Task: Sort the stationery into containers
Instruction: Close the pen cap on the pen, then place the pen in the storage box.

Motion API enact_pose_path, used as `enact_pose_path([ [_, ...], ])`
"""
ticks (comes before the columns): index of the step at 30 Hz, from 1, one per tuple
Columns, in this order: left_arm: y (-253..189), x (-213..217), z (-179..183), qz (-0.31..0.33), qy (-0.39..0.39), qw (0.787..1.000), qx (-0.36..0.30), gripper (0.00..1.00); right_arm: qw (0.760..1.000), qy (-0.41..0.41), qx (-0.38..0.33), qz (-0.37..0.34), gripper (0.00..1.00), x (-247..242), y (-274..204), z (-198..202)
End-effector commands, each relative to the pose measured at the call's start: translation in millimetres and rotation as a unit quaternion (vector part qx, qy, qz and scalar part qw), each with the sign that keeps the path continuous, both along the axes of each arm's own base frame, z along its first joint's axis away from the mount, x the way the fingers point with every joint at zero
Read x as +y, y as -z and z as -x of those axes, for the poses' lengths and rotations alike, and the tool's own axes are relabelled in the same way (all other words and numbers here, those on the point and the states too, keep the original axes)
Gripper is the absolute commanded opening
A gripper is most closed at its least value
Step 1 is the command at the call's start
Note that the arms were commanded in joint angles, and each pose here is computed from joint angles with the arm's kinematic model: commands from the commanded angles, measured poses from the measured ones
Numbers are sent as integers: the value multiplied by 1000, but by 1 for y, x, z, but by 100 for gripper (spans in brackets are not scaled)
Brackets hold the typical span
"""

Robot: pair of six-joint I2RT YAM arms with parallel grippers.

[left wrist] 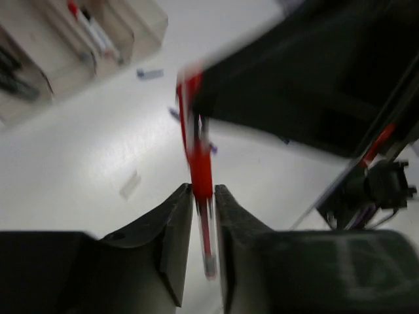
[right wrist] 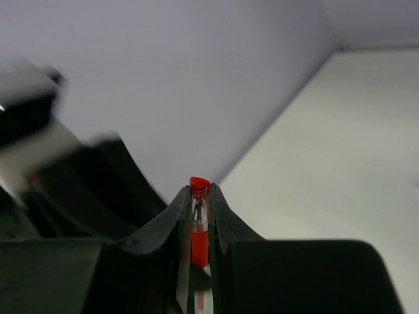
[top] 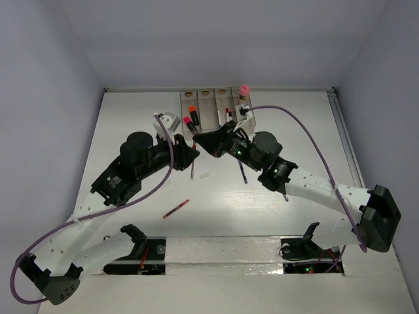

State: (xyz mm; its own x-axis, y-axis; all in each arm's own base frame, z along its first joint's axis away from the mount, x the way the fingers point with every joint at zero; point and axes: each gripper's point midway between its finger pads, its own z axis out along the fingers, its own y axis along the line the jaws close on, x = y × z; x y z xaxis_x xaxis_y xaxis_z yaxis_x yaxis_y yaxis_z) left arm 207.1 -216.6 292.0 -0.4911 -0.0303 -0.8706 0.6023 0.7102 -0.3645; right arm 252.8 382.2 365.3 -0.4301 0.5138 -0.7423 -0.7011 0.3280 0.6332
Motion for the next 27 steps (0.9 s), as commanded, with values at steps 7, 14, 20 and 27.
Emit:
enact_pose_path([
  [7,-35,18,-7,70,-41,991,-108,67,994,41,15,96,0,-16,15,-58],
  [14,-32,38,18,73,-40,988,-130,94,969,172,17,176,0,-63,31,-170],
  [20,-9,46,3,54,-78,986,-137,98,915,263,4,305,0,-89,68,-247],
  [27,12,53,-8,18,-107,987,-114,99,862,300,-16,407,0,-98,97,-306],
])
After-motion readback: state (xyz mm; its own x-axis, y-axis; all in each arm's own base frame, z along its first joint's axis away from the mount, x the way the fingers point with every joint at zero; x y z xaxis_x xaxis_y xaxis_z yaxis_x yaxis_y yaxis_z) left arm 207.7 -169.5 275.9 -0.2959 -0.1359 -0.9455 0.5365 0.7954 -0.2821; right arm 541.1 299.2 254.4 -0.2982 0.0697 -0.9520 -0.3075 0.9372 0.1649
